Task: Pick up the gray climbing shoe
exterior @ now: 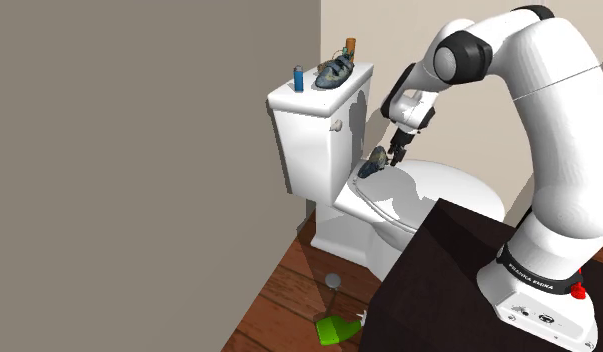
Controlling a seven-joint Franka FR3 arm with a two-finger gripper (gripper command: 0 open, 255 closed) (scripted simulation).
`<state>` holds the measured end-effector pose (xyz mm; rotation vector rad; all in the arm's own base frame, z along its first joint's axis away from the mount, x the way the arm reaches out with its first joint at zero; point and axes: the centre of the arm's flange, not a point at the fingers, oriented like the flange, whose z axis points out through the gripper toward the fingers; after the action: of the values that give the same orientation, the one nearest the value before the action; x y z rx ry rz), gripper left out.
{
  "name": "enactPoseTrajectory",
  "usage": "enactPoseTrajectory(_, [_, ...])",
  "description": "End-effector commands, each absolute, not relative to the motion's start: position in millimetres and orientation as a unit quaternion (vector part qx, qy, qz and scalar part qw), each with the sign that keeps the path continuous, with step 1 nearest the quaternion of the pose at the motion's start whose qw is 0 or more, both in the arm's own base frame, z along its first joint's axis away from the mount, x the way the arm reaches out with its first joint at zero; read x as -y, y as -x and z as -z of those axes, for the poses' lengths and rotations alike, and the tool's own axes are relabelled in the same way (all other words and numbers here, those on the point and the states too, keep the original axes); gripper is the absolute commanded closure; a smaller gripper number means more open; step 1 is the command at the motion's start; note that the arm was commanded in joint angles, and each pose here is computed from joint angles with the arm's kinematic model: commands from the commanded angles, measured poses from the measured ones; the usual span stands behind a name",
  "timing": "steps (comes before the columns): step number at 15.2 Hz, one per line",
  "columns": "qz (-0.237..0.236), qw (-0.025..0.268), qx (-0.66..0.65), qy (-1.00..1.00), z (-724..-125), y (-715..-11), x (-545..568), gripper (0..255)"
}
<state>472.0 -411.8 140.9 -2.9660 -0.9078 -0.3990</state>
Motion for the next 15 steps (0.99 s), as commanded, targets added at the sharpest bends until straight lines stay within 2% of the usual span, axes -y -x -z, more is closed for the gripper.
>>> enactPoseTrajectory(1, [0.128,0.007,0.29,0.948,-138.9,-471.9,412.2,255])
enactPoseTrajectory(10, [0.128,0.007,0.29,0.948,-138.3,-471.5,410.9,255])
enactPoseTrajectory(15, [0.128,0.007,0.29,0.948,-164.7,-471.5,410.9,255])
